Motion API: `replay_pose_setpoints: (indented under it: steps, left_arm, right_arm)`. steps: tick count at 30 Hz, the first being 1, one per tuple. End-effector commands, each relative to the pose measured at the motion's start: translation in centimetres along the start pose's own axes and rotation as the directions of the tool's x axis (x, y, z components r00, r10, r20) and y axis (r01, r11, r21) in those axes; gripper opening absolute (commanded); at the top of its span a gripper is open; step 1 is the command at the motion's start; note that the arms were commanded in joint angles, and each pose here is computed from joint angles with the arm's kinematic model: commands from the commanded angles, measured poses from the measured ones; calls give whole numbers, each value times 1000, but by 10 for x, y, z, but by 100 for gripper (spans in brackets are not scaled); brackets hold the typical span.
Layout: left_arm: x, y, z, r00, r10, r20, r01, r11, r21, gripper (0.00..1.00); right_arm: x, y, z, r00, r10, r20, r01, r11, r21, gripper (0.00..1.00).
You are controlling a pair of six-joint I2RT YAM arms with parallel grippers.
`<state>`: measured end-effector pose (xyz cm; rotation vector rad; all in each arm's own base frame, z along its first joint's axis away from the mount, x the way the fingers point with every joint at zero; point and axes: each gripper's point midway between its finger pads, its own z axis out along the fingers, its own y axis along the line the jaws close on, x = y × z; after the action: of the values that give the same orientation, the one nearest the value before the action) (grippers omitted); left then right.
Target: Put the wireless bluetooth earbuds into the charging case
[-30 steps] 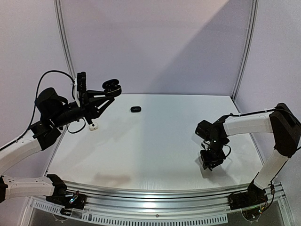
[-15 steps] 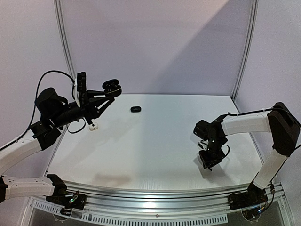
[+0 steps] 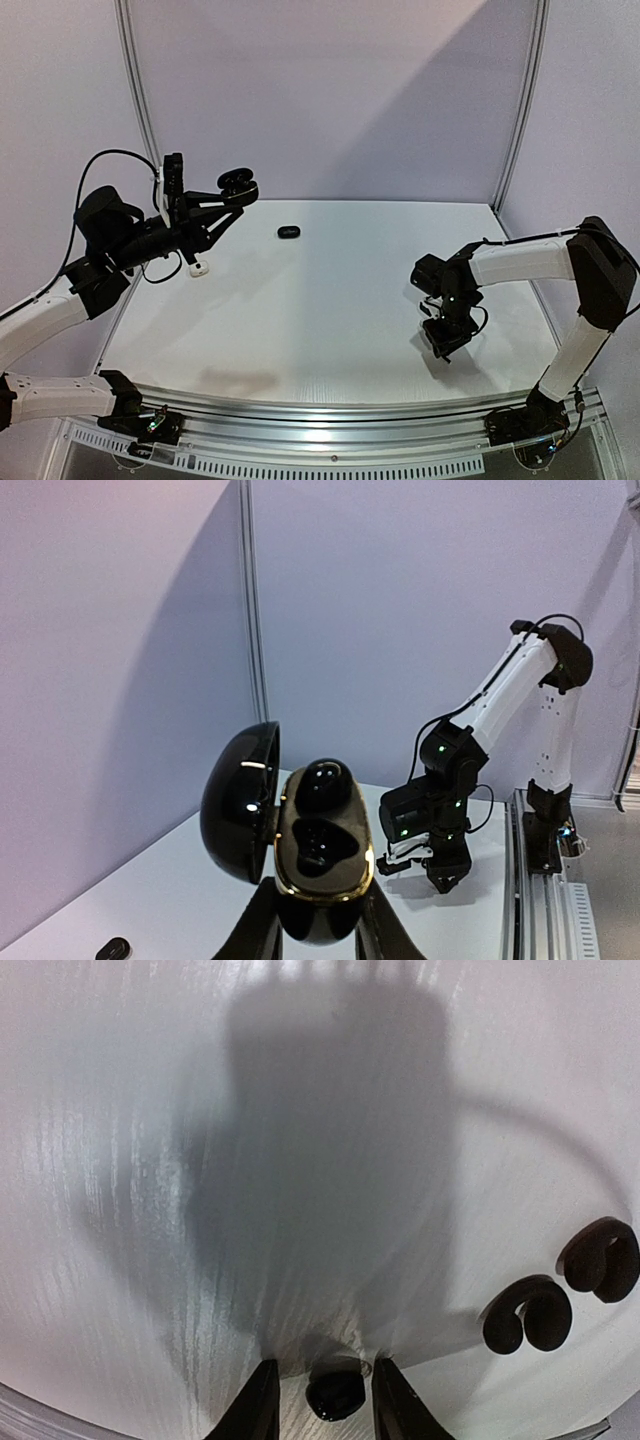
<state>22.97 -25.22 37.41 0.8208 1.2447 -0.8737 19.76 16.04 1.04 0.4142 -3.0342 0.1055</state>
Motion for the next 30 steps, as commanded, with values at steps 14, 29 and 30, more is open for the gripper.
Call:
replay_pose_setpoints:
  steps: [14, 29, 30]
  left_arm:
    - [5, 1, -1, 1000, 9, -9, -9, 1000, 8, 0]
    - [5, 0, 0, 1000, 9, -13, -9, 1000, 14, 0]
    - [5, 0, 0, 1000, 8, -14, -8, 1000, 14, 0]
  right_arm:
    - [12, 4, 16, 996, -60, -59, 62, 997, 44, 32]
    - [24, 2, 15, 992, -8, -125, 17, 997, 69, 23]
    - [25, 1, 16, 992, 6, -129, 3, 998, 69, 22]
